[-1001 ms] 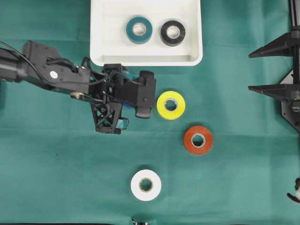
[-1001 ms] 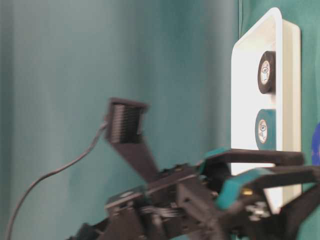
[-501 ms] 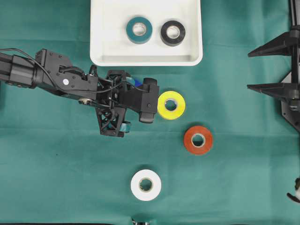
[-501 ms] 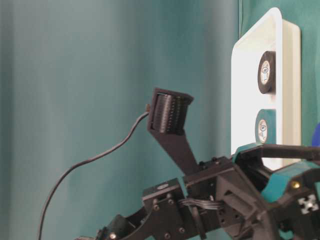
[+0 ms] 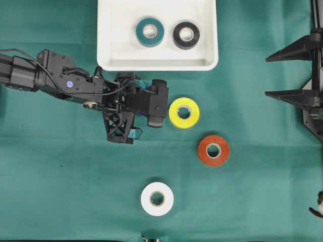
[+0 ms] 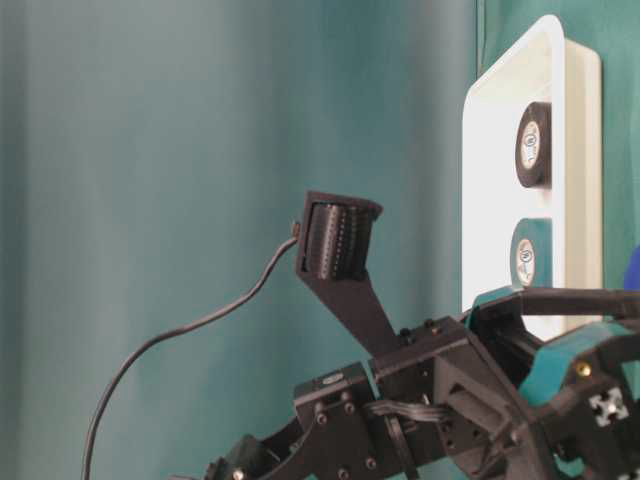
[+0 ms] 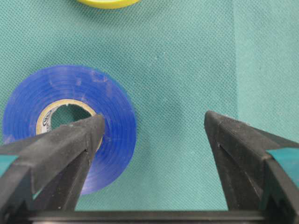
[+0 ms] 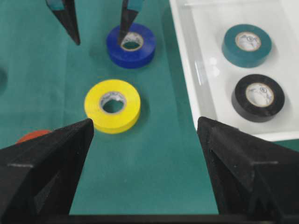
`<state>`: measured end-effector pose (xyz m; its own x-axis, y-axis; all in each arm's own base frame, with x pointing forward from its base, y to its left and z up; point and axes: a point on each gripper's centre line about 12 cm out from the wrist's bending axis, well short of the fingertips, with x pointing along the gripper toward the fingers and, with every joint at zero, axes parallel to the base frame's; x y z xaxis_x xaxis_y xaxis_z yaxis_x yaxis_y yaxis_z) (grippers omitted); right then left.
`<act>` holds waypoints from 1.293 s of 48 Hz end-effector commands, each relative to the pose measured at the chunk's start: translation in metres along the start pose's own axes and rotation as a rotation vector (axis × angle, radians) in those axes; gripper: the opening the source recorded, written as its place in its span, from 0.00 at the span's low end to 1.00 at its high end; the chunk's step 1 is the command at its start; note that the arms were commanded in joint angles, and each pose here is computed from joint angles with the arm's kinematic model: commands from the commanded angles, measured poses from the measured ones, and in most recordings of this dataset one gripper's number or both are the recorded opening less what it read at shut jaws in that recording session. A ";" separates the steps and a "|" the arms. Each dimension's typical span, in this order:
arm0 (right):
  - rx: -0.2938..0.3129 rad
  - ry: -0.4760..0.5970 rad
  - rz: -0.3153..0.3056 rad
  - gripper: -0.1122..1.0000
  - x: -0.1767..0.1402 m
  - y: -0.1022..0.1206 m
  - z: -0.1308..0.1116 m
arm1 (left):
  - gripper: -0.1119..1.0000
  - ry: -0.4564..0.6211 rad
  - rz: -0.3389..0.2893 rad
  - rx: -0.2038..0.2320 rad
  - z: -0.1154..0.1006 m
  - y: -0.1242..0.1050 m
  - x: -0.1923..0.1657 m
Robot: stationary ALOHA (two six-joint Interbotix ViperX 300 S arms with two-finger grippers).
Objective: Pick up the tape from a random location and place it into the white case.
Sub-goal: 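Lower the left gripper onto the blue roll's core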
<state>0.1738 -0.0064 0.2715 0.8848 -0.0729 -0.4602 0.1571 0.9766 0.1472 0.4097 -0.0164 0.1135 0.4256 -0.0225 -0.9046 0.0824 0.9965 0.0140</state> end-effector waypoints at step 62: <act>-0.001 0.001 -0.002 0.87 0.003 0.000 0.002 | 0.31 -0.030 0.013 -0.009 0.005 0.007 -0.008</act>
<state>0.1749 -0.0069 0.2687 0.8789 -0.0758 -0.4710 0.1618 0.9761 0.1449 0.4062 -0.0071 0.1089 0.4177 -0.0091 -0.9085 0.0655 0.9977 0.0201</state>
